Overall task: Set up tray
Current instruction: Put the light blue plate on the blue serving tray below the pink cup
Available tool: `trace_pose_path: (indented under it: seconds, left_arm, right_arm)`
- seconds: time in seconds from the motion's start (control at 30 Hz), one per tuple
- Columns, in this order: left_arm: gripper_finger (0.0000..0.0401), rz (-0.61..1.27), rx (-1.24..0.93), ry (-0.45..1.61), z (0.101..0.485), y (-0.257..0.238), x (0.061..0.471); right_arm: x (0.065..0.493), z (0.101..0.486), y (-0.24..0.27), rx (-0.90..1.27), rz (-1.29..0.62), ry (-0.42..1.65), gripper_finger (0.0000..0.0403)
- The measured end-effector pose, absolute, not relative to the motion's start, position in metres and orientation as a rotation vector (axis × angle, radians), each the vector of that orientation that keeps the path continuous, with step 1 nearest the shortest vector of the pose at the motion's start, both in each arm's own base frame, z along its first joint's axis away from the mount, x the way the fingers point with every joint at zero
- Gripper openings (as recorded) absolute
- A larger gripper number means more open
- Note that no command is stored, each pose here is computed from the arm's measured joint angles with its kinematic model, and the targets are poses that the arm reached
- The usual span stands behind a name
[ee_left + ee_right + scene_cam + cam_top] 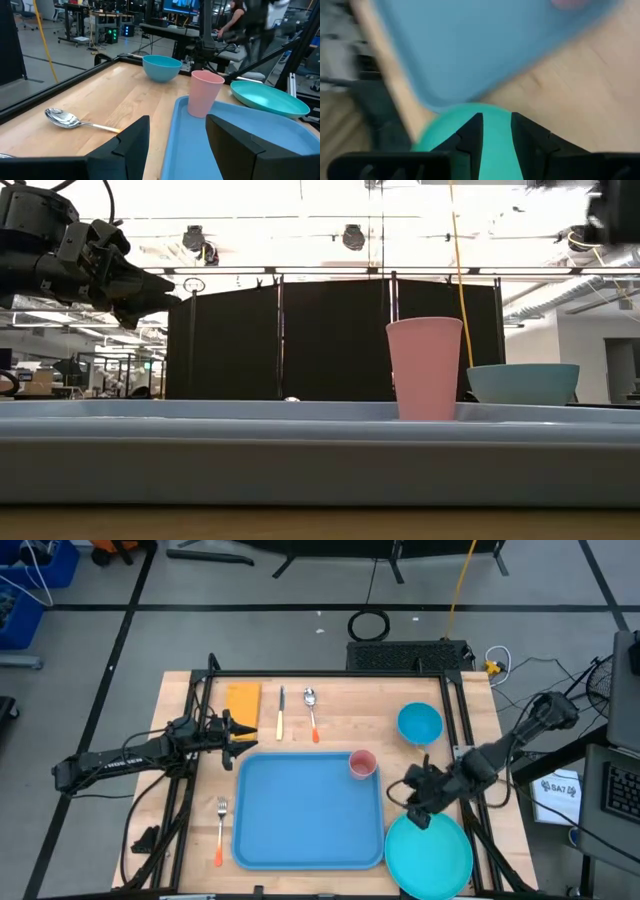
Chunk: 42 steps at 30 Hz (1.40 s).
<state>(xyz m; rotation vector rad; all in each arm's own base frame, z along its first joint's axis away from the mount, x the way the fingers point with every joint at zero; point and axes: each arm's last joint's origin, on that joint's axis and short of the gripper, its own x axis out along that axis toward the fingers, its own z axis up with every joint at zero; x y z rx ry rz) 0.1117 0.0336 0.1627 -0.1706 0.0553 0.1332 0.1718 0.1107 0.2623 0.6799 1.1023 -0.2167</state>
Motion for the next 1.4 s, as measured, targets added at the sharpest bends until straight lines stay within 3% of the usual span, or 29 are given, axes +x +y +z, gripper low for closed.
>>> trace_pose_path:
  seconds: [0.2,0.43,1.4]
  left_arm:
    - [0.0200,0.132,-0.168,0.046,0.164,0.034,0.112]
    - [0.0200,0.132,-0.171,0.047,0.164,0.034,0.112]
    - [0.0200,0.132,-0.170,0.054,0.163,0.034,0.112]
  right_arm:
    - [0.146,0.213,0.108,0.783,-0.390,1.254,0.0114]
    - [0.123,0.185,0.106,0.883,-0.452,1.451,0.0136]
    - [0.110,0.148,0.096,0.952,-0.448,1.448,0.0133]
